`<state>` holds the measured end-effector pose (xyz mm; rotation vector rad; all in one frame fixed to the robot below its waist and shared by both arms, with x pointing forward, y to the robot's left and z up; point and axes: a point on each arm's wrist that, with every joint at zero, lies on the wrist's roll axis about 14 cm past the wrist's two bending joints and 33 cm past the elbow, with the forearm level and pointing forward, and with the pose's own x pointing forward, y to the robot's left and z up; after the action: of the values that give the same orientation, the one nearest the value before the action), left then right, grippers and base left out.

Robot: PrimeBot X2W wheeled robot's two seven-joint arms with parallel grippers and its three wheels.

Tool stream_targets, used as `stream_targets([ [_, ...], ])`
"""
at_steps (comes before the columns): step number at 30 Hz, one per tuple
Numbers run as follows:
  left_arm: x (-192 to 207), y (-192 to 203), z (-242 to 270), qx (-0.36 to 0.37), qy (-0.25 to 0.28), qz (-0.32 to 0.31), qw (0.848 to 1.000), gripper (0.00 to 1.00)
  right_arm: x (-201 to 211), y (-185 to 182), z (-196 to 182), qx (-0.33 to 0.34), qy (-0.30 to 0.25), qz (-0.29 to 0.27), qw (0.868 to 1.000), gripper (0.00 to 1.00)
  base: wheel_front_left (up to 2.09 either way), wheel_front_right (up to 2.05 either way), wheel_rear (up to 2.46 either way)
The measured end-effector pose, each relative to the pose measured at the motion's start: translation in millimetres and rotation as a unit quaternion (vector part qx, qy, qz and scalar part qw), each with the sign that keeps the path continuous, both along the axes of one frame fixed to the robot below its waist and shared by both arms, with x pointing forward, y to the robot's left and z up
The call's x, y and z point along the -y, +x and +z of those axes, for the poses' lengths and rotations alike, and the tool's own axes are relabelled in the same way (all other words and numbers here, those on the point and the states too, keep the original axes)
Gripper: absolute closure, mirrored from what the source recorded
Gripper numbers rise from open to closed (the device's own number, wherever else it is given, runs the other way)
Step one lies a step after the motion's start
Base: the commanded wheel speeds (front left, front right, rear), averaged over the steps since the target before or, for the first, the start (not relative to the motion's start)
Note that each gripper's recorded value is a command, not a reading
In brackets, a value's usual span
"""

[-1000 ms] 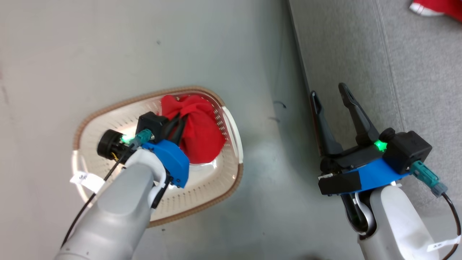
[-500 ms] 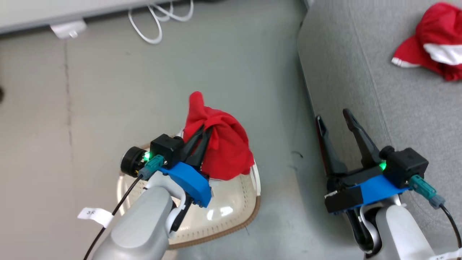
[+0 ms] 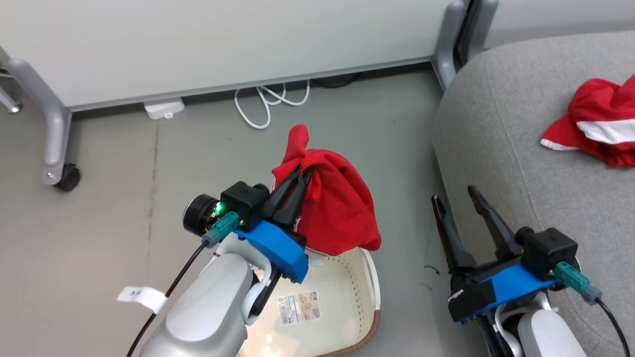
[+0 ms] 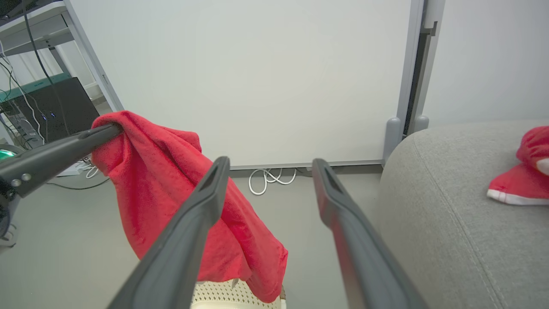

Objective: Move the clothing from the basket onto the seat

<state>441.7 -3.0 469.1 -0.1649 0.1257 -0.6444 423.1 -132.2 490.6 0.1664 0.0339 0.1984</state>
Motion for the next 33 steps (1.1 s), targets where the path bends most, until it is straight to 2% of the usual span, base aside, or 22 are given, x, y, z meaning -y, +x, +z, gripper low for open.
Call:
stream_targets([
  [7, -4.5, 4.6, 36.9, 0.039, 0.001, 0.008, 0.999, 1.0, -16.5, -8.7, 9.0, 0.005, 0.001, 0.024, 1.0, 0.0, 0.0, 0.0, 0.0],
  [17, 3.1, 6.4, 76.4, 0.056, 0.004, -0.006, 0.998, 1.0, -41.1, -18.3, 17.3, 0.01, 0.007, 0.06, 0.998, 0.0, 0.0, 0.0, 0.0],
  [25, 8.0, -0.1, 78.9, 0.055, 0.003, -0.016, 0.998, 1.0, -51.0, -21.6, 20.1, 0.009, 0.006, 0.075, 0.997, 0.0, 0.0, 0.0, 0.0],
  [33, 13.7, -5.7, 74.2, 0.045, -0.001, -0.026, 0.999, 1.0, -76.2, -12.3, 12.5, -0.024, -0.012, 0.117, 0.993, 0.0, 0.0, 0.0, 0.0],
])
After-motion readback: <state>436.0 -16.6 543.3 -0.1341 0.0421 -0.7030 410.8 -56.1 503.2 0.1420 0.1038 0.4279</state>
